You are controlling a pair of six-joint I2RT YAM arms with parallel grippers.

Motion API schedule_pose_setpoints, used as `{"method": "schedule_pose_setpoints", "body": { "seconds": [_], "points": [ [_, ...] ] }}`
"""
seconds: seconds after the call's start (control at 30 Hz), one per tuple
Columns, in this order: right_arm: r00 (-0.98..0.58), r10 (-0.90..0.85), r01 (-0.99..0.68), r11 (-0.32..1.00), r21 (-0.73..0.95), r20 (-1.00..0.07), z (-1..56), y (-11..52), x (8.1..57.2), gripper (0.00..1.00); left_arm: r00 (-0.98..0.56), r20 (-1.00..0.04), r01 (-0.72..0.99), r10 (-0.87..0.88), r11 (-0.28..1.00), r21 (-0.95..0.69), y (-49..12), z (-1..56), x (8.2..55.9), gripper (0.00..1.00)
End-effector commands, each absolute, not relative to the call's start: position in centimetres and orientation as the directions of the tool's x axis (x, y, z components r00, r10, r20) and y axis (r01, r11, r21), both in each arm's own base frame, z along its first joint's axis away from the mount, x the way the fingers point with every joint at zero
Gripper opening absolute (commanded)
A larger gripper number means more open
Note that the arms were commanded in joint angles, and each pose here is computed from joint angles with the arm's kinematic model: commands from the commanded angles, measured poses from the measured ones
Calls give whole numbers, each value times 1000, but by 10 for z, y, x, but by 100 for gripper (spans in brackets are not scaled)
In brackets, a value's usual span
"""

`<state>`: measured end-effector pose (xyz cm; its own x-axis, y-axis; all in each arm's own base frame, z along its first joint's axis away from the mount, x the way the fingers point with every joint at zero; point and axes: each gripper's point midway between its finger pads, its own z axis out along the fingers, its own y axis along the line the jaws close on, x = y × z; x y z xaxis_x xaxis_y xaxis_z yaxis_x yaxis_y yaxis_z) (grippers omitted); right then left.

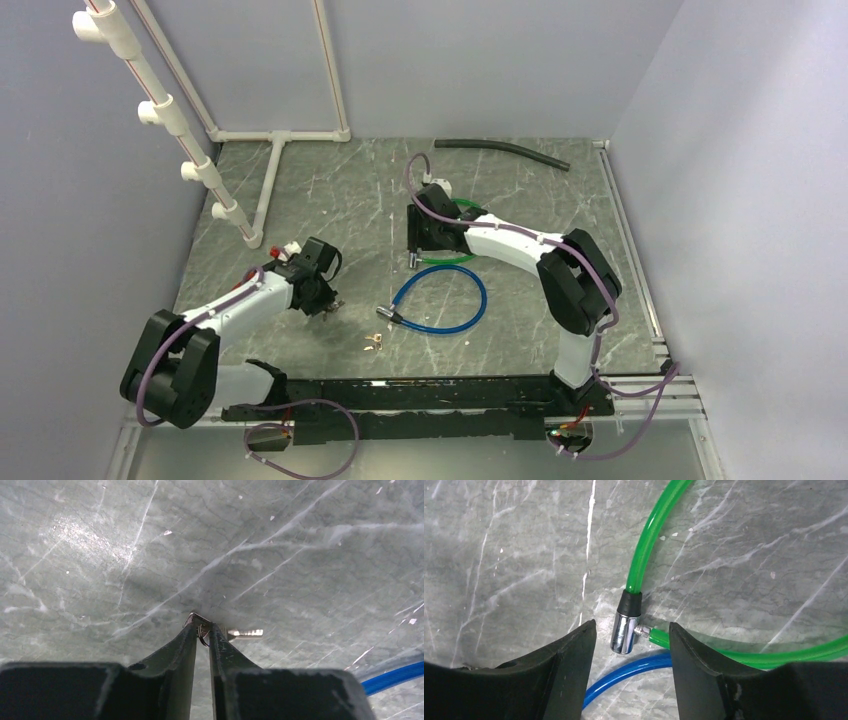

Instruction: Unlock with the key

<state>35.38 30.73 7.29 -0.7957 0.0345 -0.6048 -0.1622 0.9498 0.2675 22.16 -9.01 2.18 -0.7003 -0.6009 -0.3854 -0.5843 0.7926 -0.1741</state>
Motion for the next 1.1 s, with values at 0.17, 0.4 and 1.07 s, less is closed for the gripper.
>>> {"method": "schedule_pose_setpoints", "body": {
  "seconds": [0.17, 0.4, 1.07],
  "points": [
    [-760, 25, -391, 780, 488, -649, 107, 349, 319, 58, -689, -423, -552, -589, 804, -221, -94, 23, 233, 0],
    [-800, 124, -479, 456, 750, -587, 140, 403, 259, 58, -654, -438, -477, -617, 785, -395, -108, 61, 233, 0],
    [-578, -44, -816, 43, 577, -815, 195, 447, 187, 56, -619, -499, -264, -607, 759, -595, -122, 184, 223, 0]
  ]
}}
